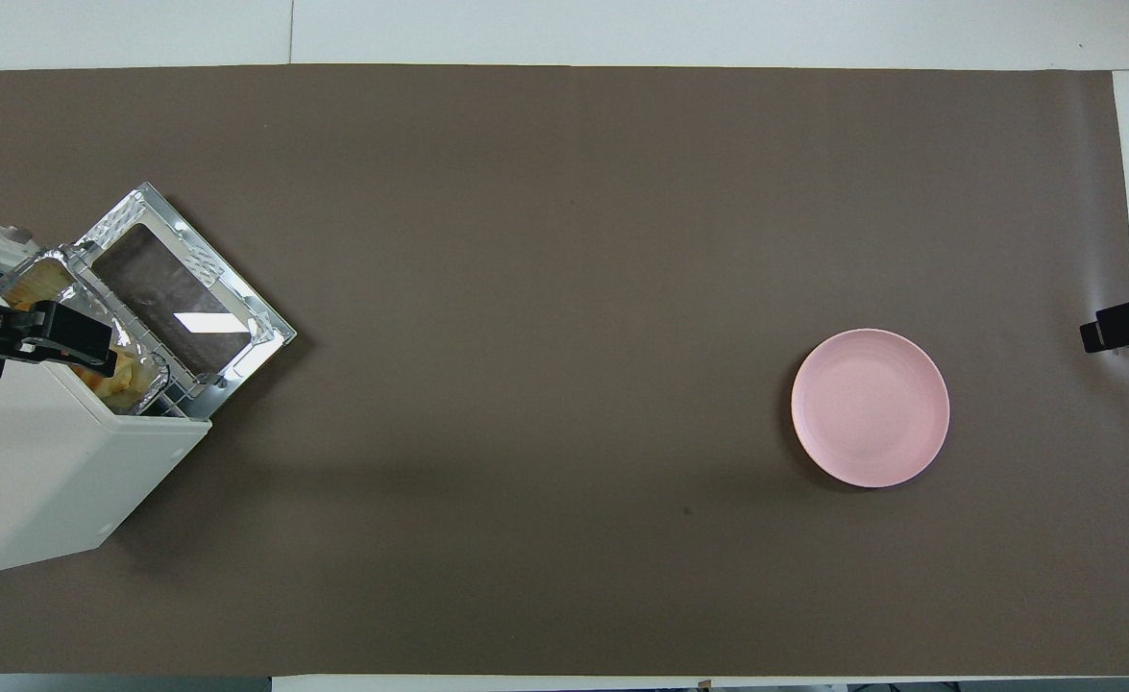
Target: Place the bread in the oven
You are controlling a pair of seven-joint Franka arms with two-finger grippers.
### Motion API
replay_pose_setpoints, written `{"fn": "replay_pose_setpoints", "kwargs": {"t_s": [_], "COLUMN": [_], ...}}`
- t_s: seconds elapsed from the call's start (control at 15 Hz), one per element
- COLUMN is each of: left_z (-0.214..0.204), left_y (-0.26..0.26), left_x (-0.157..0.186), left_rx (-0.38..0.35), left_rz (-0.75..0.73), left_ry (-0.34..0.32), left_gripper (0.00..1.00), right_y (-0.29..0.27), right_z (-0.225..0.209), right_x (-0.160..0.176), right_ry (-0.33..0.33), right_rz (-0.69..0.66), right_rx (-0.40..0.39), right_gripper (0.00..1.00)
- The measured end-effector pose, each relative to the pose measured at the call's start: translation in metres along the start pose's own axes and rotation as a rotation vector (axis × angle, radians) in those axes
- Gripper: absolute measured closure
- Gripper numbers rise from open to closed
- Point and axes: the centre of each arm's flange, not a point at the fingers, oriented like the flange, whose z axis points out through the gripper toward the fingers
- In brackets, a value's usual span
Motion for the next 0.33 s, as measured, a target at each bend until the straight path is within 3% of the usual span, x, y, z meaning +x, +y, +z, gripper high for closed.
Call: {"fn": "replay_pose_setpoints", "kwargs": {"t_s": [0.33], "left_z": [-0.0006], "left_y": [0.0014], "left_x": [-0.0013], "left_rx": [-0.013], "left_rz": [0.002], "left_ry": [0.002], "left_gripper": [0.0], "right_y": [0.0], "right_z": [0.0], "right_x": [0.0], "right_ry": [0.0], "right_rz": [0.0], "right_rx": [0.0], "right_gripper": [0.0]}}
